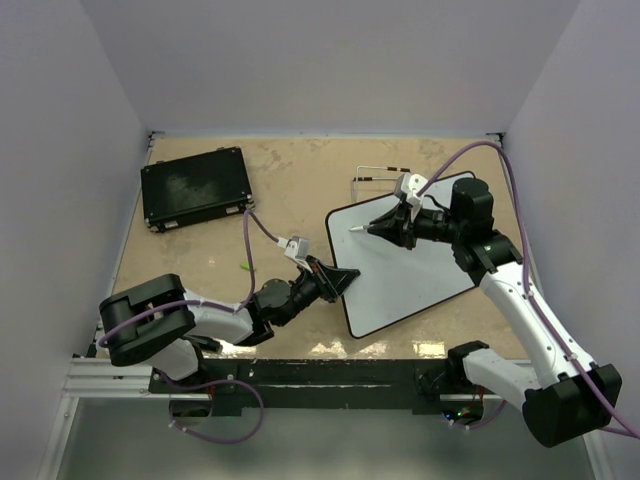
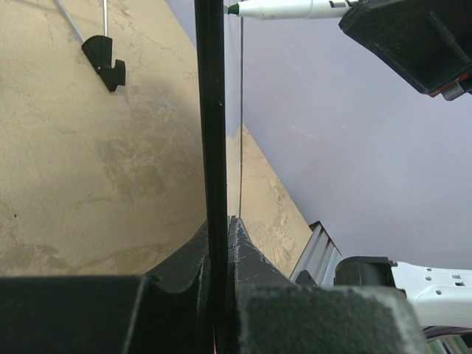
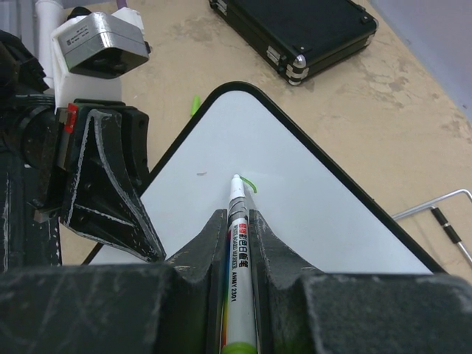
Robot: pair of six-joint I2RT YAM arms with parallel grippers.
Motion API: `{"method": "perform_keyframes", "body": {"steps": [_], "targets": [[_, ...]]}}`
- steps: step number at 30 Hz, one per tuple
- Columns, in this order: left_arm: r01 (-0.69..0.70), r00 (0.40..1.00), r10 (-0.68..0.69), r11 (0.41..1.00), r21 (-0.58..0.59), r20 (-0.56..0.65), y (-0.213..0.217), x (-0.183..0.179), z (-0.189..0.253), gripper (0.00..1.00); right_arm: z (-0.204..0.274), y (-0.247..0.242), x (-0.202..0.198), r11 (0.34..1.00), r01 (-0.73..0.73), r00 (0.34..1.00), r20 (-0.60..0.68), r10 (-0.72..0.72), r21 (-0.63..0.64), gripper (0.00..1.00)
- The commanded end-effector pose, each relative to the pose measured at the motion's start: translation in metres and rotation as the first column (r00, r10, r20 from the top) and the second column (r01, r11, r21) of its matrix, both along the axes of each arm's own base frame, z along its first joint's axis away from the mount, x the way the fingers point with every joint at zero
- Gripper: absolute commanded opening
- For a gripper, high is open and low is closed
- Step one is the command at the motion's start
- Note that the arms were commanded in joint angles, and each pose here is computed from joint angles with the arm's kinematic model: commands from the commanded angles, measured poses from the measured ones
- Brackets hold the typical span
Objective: Write a sentence on the whiteboard
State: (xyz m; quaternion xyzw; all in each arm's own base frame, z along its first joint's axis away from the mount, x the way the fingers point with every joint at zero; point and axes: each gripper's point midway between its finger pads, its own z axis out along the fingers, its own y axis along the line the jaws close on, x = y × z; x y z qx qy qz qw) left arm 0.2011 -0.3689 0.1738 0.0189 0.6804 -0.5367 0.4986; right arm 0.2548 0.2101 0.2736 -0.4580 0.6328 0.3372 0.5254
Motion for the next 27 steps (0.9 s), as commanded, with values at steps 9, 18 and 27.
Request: {"method": "perform_keyframes", "body": {"steps": [9, 18, 27], "targets": [[0.033, 0.995, -0.033, 0.999, 0.009, 0.094, -0.006, -0.004, 0.018, 0.0, -0.01, -0.002, -0.008, 0.998, -0.038, 0.999, -0.005, 0.038, -0.055, 0.0], [0.026, 0.995, -0.027, 1.0, 0.011, 0.094, -0.002, -0.004, 0.017, 0.0, -0.007, -0.013, 0.0, 0.995, 0.07, 0.998, 0.016, -0.069, -0.07, 0.0], [0.025, 0.995, -0.026, 1.0, 0.009, 0.094, 0.0, -0.005, 0.016, 0.0, -0.026, -0.019, -0.008, 0.989, 0.053, 0.998, -0.011, -0.055, -0.136, 0.0]]}}
